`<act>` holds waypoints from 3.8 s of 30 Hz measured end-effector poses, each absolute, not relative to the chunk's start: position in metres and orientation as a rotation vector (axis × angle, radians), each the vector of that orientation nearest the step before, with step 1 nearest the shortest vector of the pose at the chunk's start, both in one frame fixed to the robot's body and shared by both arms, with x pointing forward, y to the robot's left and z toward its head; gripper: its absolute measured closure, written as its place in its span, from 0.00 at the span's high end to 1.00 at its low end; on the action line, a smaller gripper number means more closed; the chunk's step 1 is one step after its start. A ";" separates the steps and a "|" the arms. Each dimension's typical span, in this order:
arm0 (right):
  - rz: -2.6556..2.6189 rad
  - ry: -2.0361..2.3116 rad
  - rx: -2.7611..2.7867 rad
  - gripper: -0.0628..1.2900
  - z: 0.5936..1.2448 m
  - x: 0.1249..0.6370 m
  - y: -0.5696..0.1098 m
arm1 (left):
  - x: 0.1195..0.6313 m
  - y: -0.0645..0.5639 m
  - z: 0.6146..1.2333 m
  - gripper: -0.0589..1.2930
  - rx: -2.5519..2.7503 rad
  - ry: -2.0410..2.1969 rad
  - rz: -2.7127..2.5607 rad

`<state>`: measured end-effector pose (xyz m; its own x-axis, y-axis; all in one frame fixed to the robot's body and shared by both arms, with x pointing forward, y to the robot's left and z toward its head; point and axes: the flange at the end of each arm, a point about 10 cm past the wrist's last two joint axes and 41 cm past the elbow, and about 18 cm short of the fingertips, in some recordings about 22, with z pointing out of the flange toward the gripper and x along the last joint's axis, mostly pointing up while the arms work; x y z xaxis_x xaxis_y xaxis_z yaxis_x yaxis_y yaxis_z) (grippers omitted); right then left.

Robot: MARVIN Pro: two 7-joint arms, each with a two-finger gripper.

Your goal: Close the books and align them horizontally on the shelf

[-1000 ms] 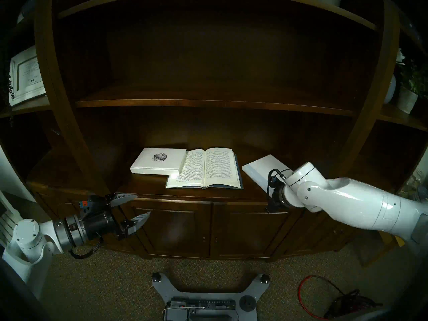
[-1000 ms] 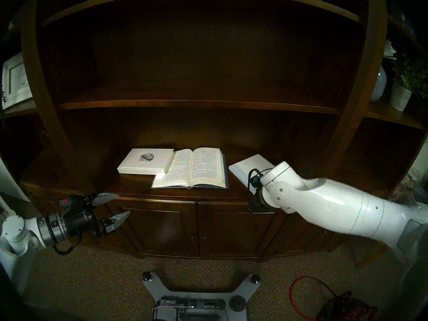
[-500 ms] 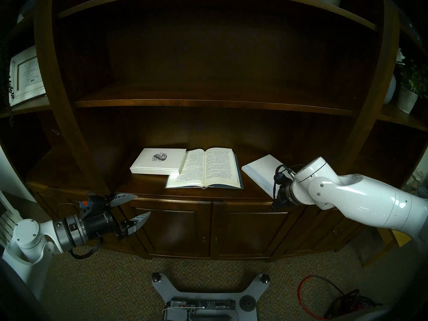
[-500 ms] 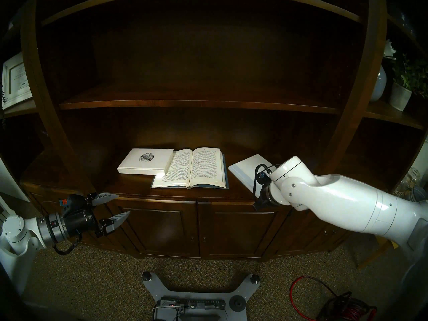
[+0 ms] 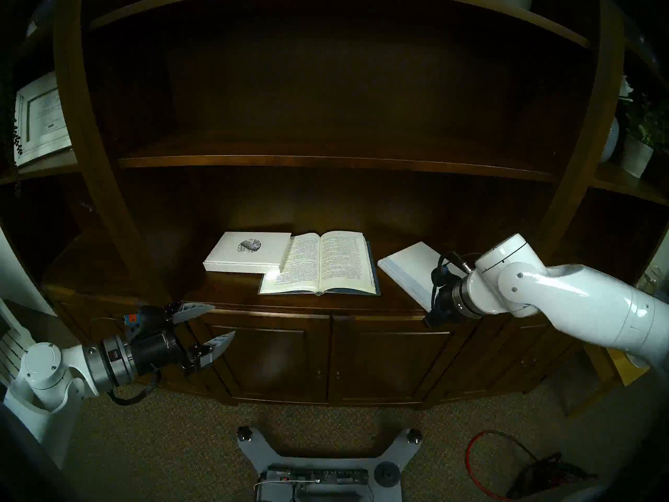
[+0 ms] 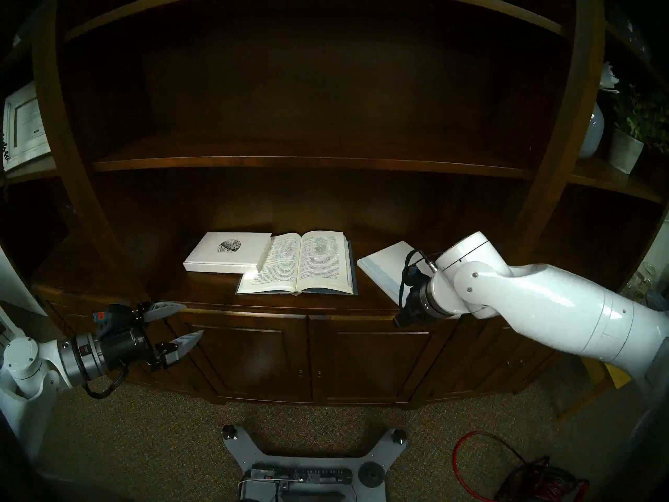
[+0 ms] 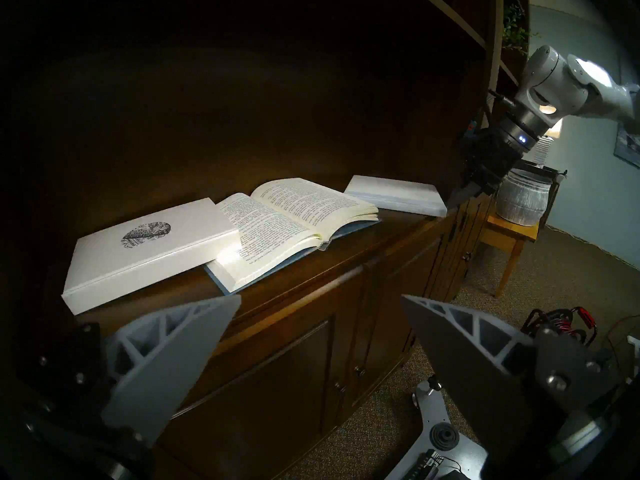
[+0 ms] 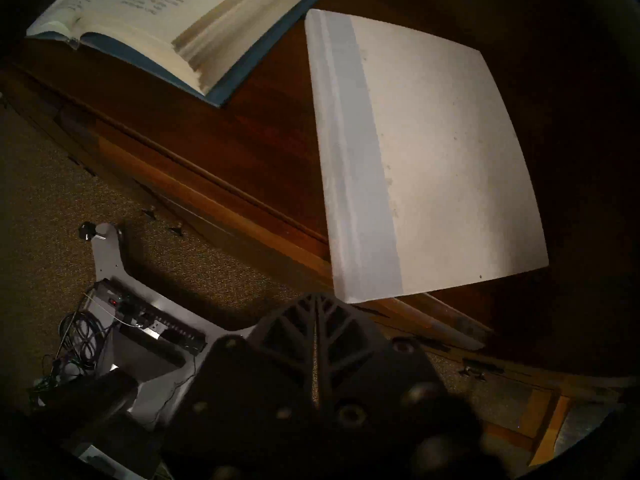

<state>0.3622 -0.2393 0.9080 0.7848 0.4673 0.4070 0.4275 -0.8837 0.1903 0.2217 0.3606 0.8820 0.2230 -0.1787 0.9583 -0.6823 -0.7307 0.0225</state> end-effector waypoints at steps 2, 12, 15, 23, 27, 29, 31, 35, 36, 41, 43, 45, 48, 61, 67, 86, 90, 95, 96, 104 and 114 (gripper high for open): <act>0.693 0.714 2.884 0.02 0.907 0.366 -0.242 | 0.222 0.361 0.882 0.98 2.061 -0.793 1.523; 0.682 0.689 2.892 0.02 0.897 0.386 -0.247 | 0.222 0.361 0.882 0.98 2.061 -0.793 1.523; 0.689 0.688 2.898 0.02 0.897 0.390 -0.246 | 0.222 0.361 0.882 0.98 2.061 -0.793 1.523; 0.699 0.696 2.922 0.02 0.898 0.395 -0.243 | 0.222 0.361 0.882 0.98 2.061 -0.793 1.523; 0.703 0.735 2.952 0.02 0.903 0.388 -0.234 | 0.222 0.361 0.882 0.98 2.061 -0.793 1.523; 0.705 0.757 2.963 0.02 0.906 0.383 -0.230 | 0.222 0.361 0.882 0.98 2.061 -0.793 1.523; 0.705 0.773 2.972 0.02 0.908 0.378 -0.227 | 0.222 0.361 0.882 0.98 2.061 -0.793 1.523; 0.697 0.775 2.976 0.02 0.909 0.374 -0.227 | 0.222 0.361 0.882 0.98 2.061 -0.792 1.523; 0.692 0.769 2.974 0.02 0.908 0.375 -0.228 | 0.222 0.361 0.882 0.98 2.061 -0.792 1.523; 0.649 0.698 2.956 0.02 0.894 0.385 -0.244 | 0.222 0.361 0.882 0.98 2.061 -0.792 1.523; 0.634 0.678 2.956 0.02 0.888 0.390 -0.249 | 0.222 0.361 0.882 0.98 2.061 -0.792 1.523; 0.626 0.677 2.966 0.02 0.884 0.392 -0.249 | 0.222 0.361 0.882 0.98 2.061 -0.792 1.523; 0.616 0.678 2.966 0.02 0.878 0.397 -0.249 | 0.222 0.361 0.882 0.98 2.061 -0.792 1.523; 0.635 0.730 2.883 0.02 0.871 0.403 -0.242 | 0.222 0.361 0.882 0.98 2.061 -0.792 1.523; 0.635 0.736 2.878 0.02 0.871 0.403 -0.242 | 0.222 0.361 0.882 0.98 2.061 -0.792 1.523; 0.636 0.741 2.888 0.02 0.876 0.401 -0.248 | 0.222 0.361 0.882 0.98 2.061 -0.792 1.523; 0.668 0.747 2.885 0.02 0.887 0.400 -0.249 | 0.222 0.361 0.882 0.98 2.061 -0.792 1.523; 0.710 0.744 2.865 0.02 0.901 0.402 -0.252 | 0.222 0.361 0.882 0.98 2.061 -0.792 1.523; 0.717 0.739 2.860 0.02 0.903 0.402 -0.254 | 0.222 0.361 0.882 0.98 2.061 -0.792 1.523; 0.753 0.762 2.897 0.02 0.918 0.397 -0.257 | 0.222 0.361 0.882 0.98 2.061 -0.792 1.523; 0.846 0.867 3.000 0.02 0.936 0.382 -0.242 | 0.222 0.361 0.882 0.98 2.061 -0.792 1.523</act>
